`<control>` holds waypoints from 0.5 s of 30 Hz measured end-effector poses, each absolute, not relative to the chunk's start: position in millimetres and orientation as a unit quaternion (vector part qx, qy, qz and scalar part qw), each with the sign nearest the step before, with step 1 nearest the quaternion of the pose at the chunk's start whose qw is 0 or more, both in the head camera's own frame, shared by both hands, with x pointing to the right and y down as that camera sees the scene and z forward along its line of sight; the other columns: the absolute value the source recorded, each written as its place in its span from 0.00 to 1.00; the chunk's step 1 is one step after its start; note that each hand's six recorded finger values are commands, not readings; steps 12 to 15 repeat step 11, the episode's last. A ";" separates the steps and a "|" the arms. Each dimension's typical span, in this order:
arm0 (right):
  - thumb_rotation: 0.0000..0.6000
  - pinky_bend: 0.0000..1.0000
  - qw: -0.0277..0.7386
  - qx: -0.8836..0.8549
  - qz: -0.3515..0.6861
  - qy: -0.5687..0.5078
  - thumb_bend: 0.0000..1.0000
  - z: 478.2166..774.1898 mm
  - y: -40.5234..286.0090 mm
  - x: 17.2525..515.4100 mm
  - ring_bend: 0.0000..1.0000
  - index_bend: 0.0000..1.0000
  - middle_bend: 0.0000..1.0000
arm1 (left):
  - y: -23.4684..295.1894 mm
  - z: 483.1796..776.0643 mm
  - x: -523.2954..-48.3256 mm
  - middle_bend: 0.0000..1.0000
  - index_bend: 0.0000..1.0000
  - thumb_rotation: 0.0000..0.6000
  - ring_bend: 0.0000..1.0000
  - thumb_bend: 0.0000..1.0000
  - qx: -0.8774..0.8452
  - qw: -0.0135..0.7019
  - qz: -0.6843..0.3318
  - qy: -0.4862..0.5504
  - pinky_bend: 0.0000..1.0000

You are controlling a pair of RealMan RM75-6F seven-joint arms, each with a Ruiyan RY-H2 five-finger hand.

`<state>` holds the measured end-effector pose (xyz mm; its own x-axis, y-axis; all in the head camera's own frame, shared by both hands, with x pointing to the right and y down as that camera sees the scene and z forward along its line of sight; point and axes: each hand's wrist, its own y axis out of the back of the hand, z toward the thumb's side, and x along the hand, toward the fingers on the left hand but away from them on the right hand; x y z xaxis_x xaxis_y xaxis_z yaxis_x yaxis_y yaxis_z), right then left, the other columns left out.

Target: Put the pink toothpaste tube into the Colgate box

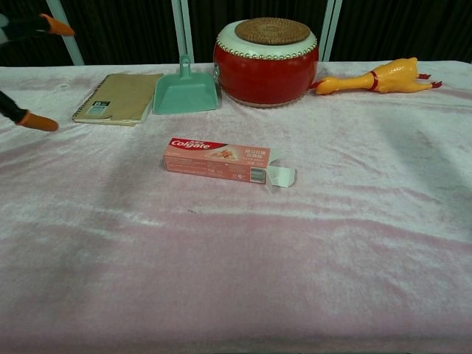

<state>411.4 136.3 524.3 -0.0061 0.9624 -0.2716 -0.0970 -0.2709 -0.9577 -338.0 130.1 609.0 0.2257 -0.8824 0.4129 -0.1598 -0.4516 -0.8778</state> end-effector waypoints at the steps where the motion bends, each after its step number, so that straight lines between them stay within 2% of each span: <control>1: 1.00 0.12 0.437 -0.543 0.593 -0.404 0.11 524.3 144.8 417.4 0.00 0.00 0.00 | 137.6 601.5 -353.0 0.00 0.06 1.00 0.00 0.07 -0.685 0.369 -0.500 0.380 0.02; 10: 1.00 0.12 0.384 -0.536 0.625 -0.418 0.11 523.4 196.0 451.1 0.00 0.00 0.00 | 190.8 559.4 -438.5 0.00 0.03 1.00 0.00 0.07 -0.627 0.383 -0.528 0.427 0.01; 15: 1.00 0.12 0.385 -0.534 0.627 -0.417 0.11 524.3 198.8 453.4 0.00 0.00 0.00 | 194.4 557.3 -444.3 0.00 0.02 1.00 0.00 0.07 -0.623 0.383 -0.529 0.431 0.01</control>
